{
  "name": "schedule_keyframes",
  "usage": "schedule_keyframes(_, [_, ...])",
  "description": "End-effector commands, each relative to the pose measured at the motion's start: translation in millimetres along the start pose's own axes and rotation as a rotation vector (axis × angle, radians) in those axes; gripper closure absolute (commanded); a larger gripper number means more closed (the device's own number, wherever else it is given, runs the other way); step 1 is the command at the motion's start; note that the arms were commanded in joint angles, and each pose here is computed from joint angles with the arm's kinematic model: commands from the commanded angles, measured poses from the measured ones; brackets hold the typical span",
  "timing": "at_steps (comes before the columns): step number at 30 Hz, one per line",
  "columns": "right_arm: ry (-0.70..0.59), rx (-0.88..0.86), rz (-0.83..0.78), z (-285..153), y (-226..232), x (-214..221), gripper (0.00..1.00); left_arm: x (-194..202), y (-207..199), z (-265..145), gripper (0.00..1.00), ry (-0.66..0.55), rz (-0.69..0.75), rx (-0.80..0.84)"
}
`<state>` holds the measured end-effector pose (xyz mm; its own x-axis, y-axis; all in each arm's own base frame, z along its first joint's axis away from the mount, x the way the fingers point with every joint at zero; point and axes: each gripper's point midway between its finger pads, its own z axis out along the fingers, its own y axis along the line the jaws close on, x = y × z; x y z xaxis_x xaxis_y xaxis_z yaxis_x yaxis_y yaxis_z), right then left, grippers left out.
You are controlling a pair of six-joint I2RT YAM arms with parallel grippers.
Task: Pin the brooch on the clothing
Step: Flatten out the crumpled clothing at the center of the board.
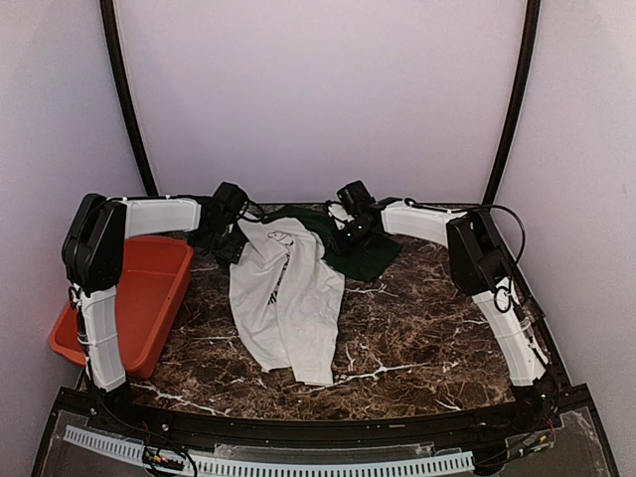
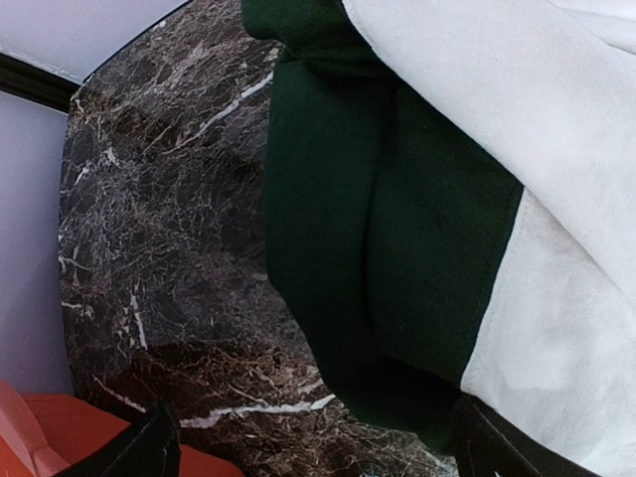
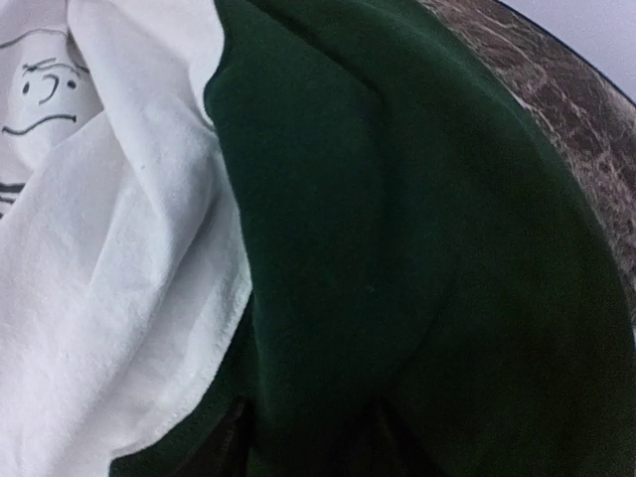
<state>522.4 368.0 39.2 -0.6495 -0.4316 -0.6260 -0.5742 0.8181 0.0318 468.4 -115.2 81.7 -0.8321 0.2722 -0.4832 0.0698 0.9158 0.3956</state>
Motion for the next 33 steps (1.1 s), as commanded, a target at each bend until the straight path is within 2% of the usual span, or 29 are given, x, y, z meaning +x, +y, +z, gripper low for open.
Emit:
schedule_keyframes(1, [0.023, -0.019, 0.041, 1, -11, 5, 0.77, -1, -5, -10, 0.07, 0.003, -0.028, 0.072])
schedule_keyframes(3, [0.034, -0.008, 0.081, -4, -27, 7, 0.97, -2, -9, -11, 0.08, 0.002, -0.028, 0.098])
schedule_keyframes(4, [0.039, 0.005, 0.106, -8, -37, 8, 1.00, -3, -10, -12, 0.10, -0.002, -0.031, 0.105])
schedule_keyframes(8, [0.034, 0.074, 0.174, -36, -78, 16, 1.00, -9, -11, -17, 0.14, -0.023, -0.047, 0.132])
schedule_keyframes(14, [0.013, 0.254, 0.187, -89, -137, 27, 1.00, -17, -5, -19, 0.14, -0.056, -0.056, 0.112])
schedule_keyframes(19, [0.049, 0.277, 0.159, -96, -144, 37, 1.00, -25, -11, -16, 0.15, -0.067, -0.096, 0.132])
schedule_keyframes(21, [0.058, 0.266, 0.159, -94, -142, 41, 1.00, -36, -13, -26, 0.14, -0.112, -0.140, 0.176])
schedule_keyframes(26, [0.063, 0.247, 0.170, -90, -139, 44, 1.00, -60, -46, -67, 0.14, -0.221, -0.269, 0.483])
schedule_keyframes(29, [0.064, 0.250, 0.169, -90, -140, 45, 1.00, -59, -76, -82, 0.18, -0.196, -0.355, 0.699])
schedule_keyframes(33, [0.063, 0.245, 0.173, -91, -139, 45, 1.00, -62, -106, -87, 0.27, -0.161, -0.438, 0.890])
